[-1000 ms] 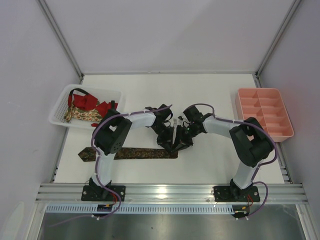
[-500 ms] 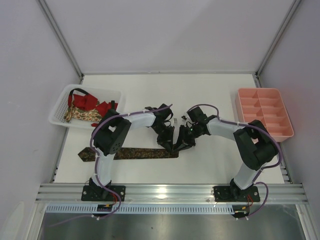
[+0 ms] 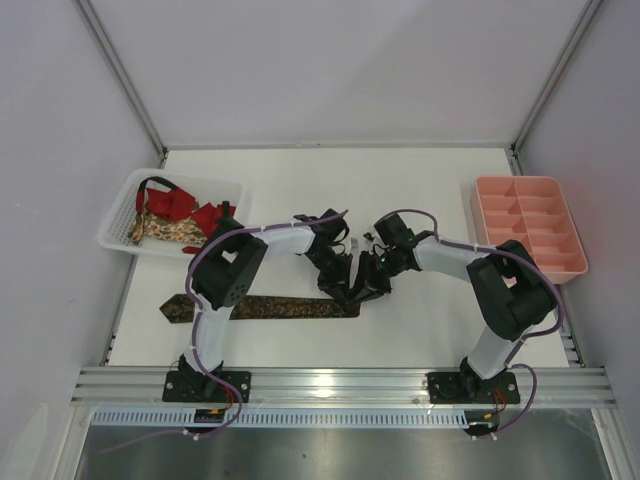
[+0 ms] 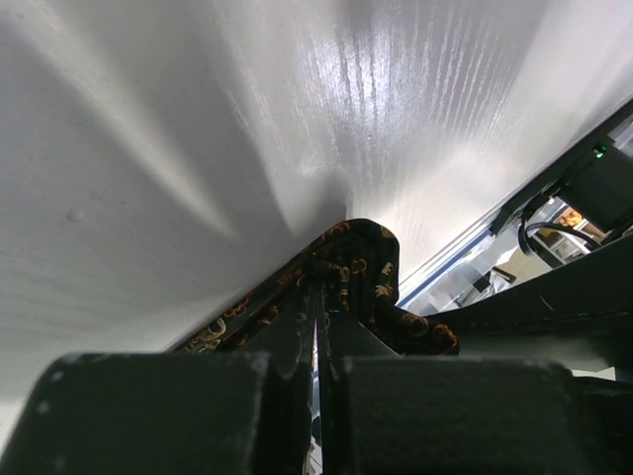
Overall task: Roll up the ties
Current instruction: Roll the tie
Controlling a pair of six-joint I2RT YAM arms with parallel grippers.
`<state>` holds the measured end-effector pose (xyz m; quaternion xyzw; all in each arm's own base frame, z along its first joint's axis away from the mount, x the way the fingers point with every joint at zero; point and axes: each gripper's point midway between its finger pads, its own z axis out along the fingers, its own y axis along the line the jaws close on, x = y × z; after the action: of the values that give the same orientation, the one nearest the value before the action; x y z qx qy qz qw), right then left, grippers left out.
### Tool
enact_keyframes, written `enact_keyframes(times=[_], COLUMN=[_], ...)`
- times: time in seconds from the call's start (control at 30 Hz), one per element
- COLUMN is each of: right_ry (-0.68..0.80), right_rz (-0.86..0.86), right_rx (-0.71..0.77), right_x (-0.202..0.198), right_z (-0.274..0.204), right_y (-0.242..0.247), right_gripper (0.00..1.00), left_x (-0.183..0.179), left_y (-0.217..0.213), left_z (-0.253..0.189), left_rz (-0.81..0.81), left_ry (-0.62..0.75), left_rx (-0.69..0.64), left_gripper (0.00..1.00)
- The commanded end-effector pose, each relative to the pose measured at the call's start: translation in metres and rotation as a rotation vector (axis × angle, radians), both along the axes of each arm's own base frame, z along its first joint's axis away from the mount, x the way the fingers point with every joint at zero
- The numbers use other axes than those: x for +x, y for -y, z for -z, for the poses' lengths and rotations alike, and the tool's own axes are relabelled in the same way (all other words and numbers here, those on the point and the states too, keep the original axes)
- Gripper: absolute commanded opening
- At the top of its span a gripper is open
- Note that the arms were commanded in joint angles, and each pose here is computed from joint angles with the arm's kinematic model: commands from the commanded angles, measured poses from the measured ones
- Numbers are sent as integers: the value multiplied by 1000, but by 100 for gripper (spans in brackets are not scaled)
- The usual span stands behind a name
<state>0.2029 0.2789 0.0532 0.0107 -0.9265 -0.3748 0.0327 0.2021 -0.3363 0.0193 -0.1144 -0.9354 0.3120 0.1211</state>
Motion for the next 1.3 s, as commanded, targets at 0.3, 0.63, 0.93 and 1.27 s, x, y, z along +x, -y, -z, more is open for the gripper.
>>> enact_keyframes(times=[0.3,0.63,0.93,1.27], right_ry=[49,40,3,-3], right_rz=[-61,-119,-176,-174], right_rx=[-43,-96,-130,-14], right_x=[7,3,-4,-2], right_z=[5,13,24,21], right_y=[-23,-32,-39,-58], right_gripper=[0,0,8,48], left_x=[24,10,4,6], left_y=[-42,-73,-81,-85], left_z=[-14,-15,-4,-8], left_rz=[7,-49,-62,-125], left_ry=[197,236,209,207], left_rx=[108,166,162,150], left_gripper=[3,2,0,1])
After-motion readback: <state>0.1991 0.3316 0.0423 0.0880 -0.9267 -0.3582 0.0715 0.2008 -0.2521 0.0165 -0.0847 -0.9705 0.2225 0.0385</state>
